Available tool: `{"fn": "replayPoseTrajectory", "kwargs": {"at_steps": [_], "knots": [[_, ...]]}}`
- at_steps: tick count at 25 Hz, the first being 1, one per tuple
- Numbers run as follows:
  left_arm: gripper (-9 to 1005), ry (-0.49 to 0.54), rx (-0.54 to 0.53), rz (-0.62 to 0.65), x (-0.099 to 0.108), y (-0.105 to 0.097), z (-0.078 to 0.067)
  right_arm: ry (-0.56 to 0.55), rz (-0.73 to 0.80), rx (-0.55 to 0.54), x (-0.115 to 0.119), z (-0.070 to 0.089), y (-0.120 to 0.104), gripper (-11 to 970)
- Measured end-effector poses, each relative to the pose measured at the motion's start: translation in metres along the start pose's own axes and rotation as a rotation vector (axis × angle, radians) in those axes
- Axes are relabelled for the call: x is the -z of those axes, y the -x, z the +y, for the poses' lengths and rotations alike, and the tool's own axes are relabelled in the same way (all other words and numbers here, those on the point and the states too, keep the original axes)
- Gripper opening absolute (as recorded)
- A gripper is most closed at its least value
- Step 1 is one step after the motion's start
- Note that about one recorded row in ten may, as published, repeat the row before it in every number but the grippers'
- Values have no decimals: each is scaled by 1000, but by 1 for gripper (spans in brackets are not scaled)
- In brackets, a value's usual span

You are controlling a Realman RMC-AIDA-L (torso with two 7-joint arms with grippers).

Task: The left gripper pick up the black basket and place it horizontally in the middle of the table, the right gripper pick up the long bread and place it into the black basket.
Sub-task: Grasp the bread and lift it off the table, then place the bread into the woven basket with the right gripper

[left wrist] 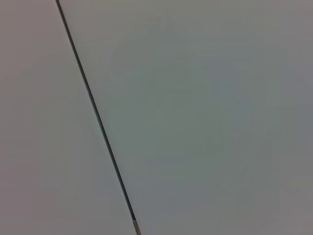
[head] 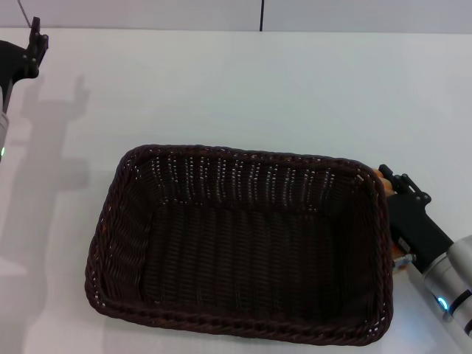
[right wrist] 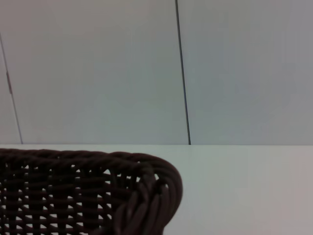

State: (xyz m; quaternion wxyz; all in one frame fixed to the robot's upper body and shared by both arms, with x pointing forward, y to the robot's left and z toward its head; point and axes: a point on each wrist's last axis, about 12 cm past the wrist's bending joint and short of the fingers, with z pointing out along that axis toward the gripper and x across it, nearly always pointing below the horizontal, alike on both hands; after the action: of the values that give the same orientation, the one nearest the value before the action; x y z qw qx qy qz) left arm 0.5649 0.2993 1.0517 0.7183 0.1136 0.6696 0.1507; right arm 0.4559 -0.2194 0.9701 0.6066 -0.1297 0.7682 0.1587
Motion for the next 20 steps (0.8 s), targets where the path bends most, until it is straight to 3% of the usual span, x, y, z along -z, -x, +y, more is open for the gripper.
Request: {"fn": "replayPoseTrajectory", "kwargs": {"at_steps": [6, 14, 20], "knots": [[799, -5, -11, 8, 0, -2, 0, -32, -70, -28, 8, -2, 5, 687], [799, -13, -20, 12, 1, -3, -1, -182, -403, -60, 49, -18, 28, 644], [799, -15, -21, 10, 1, -2, -1, -153, -594, -82, 63, -19, 46, 593]]}}
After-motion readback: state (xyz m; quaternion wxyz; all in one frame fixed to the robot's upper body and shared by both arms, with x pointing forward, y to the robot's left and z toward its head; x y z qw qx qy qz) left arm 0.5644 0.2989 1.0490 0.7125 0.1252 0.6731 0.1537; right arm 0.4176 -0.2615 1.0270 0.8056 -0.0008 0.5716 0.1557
